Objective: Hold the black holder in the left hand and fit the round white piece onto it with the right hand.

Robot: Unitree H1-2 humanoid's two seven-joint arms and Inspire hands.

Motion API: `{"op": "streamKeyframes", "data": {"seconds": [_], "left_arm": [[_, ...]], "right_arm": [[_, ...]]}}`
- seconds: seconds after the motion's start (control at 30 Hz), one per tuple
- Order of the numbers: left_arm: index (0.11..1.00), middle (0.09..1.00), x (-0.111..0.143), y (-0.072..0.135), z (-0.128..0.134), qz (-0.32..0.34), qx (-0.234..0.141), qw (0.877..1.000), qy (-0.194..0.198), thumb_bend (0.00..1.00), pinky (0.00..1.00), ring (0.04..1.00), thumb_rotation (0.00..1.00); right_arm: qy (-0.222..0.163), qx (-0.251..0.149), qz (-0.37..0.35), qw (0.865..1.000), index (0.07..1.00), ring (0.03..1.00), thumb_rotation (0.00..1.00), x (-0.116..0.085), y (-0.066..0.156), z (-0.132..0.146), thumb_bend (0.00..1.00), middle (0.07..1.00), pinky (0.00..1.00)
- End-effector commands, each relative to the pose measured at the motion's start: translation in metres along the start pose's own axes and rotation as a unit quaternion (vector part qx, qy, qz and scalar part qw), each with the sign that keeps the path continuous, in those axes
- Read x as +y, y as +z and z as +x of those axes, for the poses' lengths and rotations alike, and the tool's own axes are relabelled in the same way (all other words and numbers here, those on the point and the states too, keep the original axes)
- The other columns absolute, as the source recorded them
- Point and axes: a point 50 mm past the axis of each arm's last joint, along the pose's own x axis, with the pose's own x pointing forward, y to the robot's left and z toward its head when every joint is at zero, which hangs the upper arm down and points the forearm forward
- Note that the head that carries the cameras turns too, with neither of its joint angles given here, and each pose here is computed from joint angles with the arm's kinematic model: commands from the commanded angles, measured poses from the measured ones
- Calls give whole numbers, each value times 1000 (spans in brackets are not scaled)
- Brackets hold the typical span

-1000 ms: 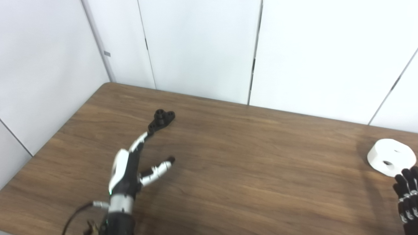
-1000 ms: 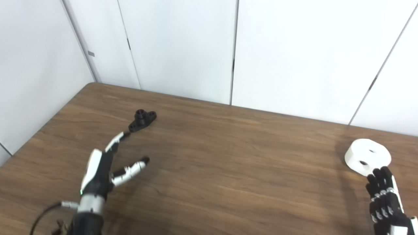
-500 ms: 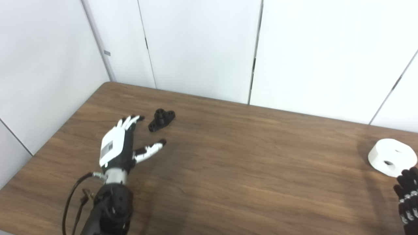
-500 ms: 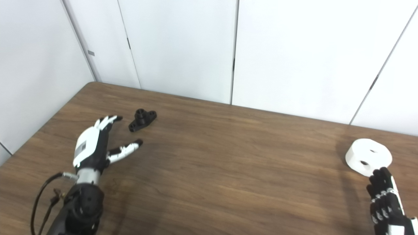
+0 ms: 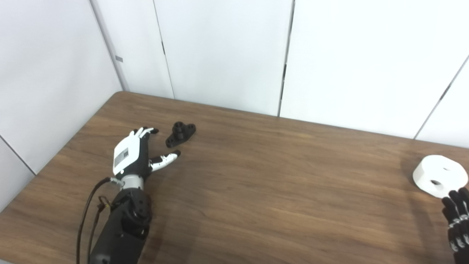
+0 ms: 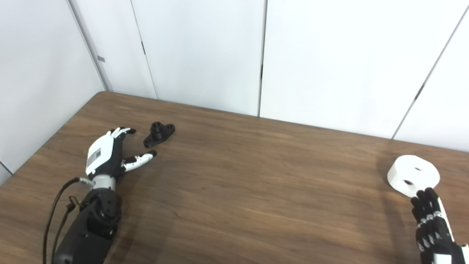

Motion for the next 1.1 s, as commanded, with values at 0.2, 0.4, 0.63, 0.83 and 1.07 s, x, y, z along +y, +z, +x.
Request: {"op": "streamKeyframes", "data": {"seconds": [0.2,0.4,0.63,0.83,1.07], "left_arm": [[808,926,10,15,26,-12,-13,999,30,796,1000,977,358],[789,913,6,15,32,-21,-6,999,23,795,998,964,351],[757,897,2,16,37,-25,-7,1000,15,781,987,950,338],[745,893,-4,16,40,-16,-13,1000,6,770,951,945,343],[711,890,-12,16,41,-20,-15,1000,2,756,946,945,342]], "right_arm": [[-18,65,22,997,967,974,944,11,-28,-38,717,969,1000],[-24,65,35,997,956,962,900,12,-28,-39,731,959,1000],[-24,70,26,997,953,963,922,13,-26,-40,713,957,1000],[-27,71,19,997,945,963,926,14,-25,-40,725,950,1000],[-26,71,20,997,946,972,926,13,-26,-40,731,958,1000]]}}
